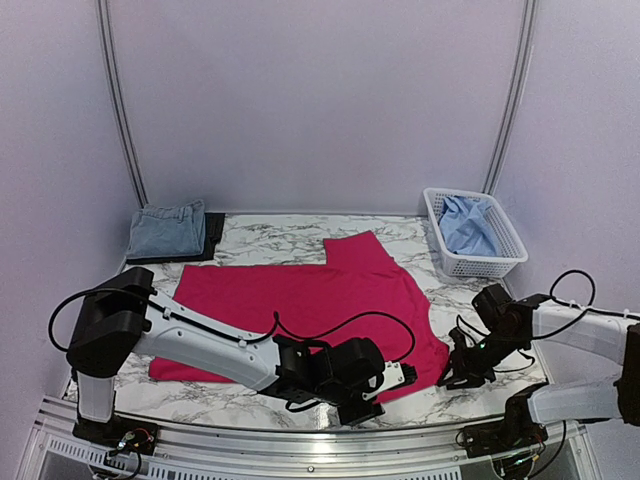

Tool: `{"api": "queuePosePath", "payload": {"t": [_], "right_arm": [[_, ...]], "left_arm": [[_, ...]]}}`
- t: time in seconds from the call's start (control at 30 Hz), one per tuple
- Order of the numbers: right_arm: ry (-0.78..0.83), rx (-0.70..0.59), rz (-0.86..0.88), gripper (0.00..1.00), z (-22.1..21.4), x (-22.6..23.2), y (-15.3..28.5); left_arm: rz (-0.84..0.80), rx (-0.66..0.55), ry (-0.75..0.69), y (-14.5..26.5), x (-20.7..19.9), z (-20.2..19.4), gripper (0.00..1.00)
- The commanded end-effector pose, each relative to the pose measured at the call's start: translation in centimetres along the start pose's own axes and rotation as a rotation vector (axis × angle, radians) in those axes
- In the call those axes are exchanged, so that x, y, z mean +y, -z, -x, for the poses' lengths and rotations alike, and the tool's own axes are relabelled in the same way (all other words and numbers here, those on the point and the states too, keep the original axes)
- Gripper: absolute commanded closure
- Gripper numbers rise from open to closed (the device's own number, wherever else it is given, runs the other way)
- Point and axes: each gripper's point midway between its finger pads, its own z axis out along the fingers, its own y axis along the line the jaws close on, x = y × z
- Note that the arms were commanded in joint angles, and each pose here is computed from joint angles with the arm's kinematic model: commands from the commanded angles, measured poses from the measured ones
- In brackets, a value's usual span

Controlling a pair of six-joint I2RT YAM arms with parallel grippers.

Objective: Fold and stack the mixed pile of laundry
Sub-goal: Adjust the 1/3-folded T-shirt at the center of the board.

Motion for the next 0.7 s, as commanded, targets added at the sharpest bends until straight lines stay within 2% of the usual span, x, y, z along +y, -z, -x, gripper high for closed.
{"api": "queuePosePath", "payload": {"t": [0.0,0.2,0.33,0.53,0.67], "right_arm": [[0.019,-0.048,0.012,0.70,1.6,0.3,-0.2],[0.025,-0.048,0.015,0.72,1.8,0.4,-0.4],[0.030,-0.049,0.024,0.84,1.8,0.5,-0.4],[0.043,-0.051,0.044,1.00,1.6,0.9,-0.1],[0.055,-0.058,0.065,1.00,1.6,1.5,0.3]], "left_arm": [[-0.014,0.015,-0.064,-1.0,-0.9,-0.3,0.45],[0.016,0.061,-0.064,-2.2,-0.4,-2.0,0.46],[0.028,0.081,-0.066,-2.8,-0.1,-2.7,0.51],[0.022,0.096,-0.064,-3.3,-0.2,-3.1,0.66],[0.038,0.114,-0.042,-3.4,0.5,-3.6,0.76]]}}
